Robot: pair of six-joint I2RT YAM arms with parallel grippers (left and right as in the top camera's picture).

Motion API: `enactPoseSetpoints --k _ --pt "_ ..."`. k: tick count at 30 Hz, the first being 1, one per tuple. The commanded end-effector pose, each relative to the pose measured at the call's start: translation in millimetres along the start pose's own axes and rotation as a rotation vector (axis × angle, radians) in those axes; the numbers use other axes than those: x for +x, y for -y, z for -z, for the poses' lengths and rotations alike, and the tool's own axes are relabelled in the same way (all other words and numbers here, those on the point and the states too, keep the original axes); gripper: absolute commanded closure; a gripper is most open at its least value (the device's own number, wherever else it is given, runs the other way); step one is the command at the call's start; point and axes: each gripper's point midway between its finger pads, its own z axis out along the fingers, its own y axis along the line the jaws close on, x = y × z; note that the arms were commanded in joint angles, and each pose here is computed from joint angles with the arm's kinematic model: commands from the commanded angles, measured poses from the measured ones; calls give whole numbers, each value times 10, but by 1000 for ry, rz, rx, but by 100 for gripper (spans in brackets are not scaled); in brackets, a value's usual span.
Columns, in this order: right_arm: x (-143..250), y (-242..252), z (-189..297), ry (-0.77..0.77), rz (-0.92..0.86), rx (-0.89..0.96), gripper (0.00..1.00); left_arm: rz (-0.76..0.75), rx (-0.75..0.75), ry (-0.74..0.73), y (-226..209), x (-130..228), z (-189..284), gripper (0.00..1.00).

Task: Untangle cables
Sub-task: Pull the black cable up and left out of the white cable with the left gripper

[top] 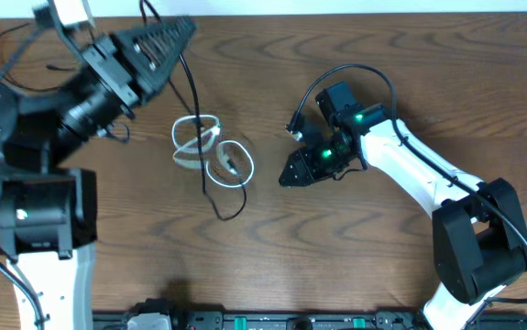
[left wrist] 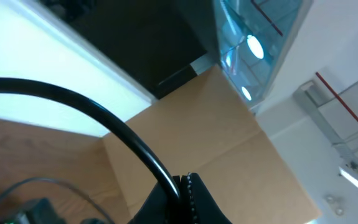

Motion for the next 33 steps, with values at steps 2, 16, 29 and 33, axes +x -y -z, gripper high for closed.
enactPoseSetpoints --k 2,16,29,33 --pt "-15 -106 11 5 13 -9 57 32 58 25 358 -214 -62 93" --pt "-229 -641 85 73 61 -284 72 312 -90 -43 -172 -50 -260 93" --pt "-738 -975 600 361 310 -280 1 375 -119 -172 -245 351 -455 93" --pt "-816 -1040 454 394 355 -200 1 378 -107 -204 -192 456 -501 93"
